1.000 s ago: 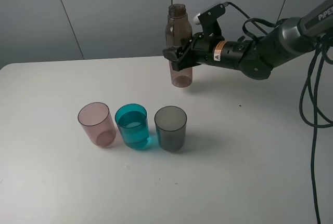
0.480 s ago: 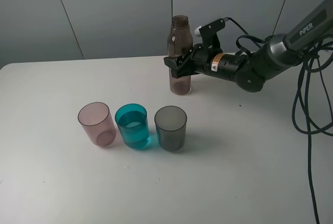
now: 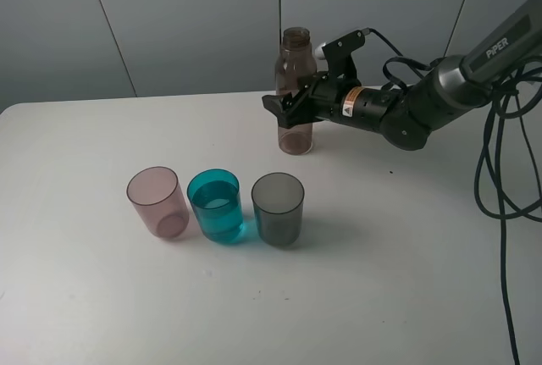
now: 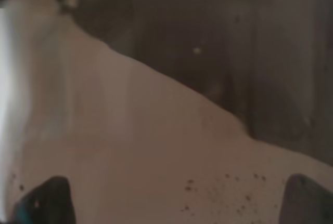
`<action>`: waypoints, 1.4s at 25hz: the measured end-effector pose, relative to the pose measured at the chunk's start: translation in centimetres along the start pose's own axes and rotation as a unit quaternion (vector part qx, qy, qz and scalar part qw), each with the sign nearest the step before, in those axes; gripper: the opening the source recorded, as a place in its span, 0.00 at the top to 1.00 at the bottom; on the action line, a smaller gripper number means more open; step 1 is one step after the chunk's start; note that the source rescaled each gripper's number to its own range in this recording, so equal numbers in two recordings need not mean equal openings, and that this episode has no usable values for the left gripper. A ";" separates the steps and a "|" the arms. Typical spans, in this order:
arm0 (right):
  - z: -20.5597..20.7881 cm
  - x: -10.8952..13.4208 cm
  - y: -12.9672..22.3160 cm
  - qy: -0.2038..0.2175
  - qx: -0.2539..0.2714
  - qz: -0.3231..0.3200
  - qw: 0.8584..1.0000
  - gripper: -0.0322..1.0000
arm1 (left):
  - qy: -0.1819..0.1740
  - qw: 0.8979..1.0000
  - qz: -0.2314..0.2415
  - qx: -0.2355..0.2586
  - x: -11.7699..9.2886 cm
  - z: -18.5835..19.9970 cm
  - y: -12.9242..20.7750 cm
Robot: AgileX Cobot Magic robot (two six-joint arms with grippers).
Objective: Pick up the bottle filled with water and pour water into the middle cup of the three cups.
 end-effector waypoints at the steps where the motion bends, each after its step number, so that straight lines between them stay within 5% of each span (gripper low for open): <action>1: 0.0 0.0 0.0 0.000 0.000 -0.003 1.000 0.15 | 0.000 1.000 0.000 0.000 0.0 0.0 0.0; 4: 0.2 0.2 0.5 -0.001 0.011 -0.006 1.000 0.02 | 0.000 1.000 0.000 0.000 0.0 0.0 0.0; 11: 2.8 1.0 0.9 0.005 0.065 -0.007 0.998 0.01 | 0.000 1.000 0.000 0.000 0.0 0.0 0.0; 19: 9.5 1.1 -3.2 0.061 0.113 0.032 0.991 0.00 | 0.000 1.000 0.000 0.000 0.0 0.0 0.0; 28: 21.9 0.6 -14.5 0.187 0.106 0.009 0.977 0.00 | 0.000 1.000 0.000 0.000 0.0 0.0 0.0; 35: 33.5 4.3 -16.7 0.214 0.132 -0.055 0.966 0.00 | 0.000 1.000 0.000 0.000 0.0 0.0 0.0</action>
Point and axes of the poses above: a point on each arm's last joint axis where the gripper is mounted, z pointing back along that axis away from the gripper, x along the wrist's bending axis when the last joint is at zero, y = z × x, the point moved 3 cm from there along -z, pointing out along that axis toward the gripper, and after that the axes turned 10 degrees about z, right-handed, at the moved point
